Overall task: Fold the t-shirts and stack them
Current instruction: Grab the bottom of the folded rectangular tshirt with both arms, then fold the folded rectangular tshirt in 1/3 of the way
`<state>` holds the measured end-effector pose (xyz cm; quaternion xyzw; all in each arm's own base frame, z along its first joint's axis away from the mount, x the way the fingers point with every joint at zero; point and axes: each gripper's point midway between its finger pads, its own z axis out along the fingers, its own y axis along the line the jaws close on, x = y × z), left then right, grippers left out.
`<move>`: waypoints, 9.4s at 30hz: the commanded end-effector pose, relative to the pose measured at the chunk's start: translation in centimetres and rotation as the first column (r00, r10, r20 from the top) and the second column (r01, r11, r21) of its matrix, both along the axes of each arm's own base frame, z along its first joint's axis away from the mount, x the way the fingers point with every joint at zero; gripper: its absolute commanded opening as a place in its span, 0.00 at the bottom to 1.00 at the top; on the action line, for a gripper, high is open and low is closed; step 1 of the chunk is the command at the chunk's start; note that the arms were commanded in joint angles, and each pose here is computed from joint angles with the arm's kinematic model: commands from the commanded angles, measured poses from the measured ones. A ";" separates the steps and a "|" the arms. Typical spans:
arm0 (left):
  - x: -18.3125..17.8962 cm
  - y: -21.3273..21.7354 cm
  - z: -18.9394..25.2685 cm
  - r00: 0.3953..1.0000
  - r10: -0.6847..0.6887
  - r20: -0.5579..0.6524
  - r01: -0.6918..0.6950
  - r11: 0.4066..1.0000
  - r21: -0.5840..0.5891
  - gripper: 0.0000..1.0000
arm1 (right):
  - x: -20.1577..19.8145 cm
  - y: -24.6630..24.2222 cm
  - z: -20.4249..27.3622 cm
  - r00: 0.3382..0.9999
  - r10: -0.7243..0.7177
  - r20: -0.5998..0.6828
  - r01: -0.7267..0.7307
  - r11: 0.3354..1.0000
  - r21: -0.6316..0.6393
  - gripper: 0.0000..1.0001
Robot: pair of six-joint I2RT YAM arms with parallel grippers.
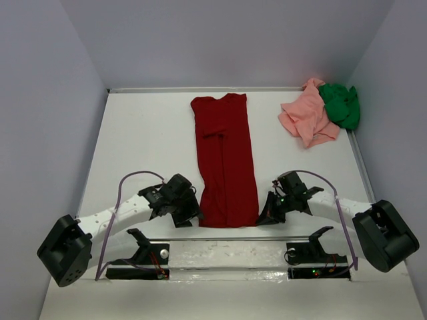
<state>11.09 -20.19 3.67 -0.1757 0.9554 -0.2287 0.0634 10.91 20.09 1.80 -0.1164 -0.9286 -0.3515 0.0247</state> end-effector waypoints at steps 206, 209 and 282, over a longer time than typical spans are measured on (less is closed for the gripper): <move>23.8 3.1 10.0 0.994 0.032 0.105 -0.057 0.968 0.244 0.00 | 23.3 2.8 15.1 0.943 0.189 0.274 -0.162 0.980 -0.118 0.00; 24.6 3.0 9.8 0.994 0.026 0.104 -0.051 0.969 0.242 0.00 | 24.0 2.6 14.6 0.948 0.183 0.261 -0.156 0.980 -0.121 0.00; 34.2 0.1 5.5 0.986 -0.079 0.144 0.044 0.972 0.230 0.21 | 35.2 0.9 8.2 0.926 0.136 0.352 -0.080 0.982 -0.171 0.14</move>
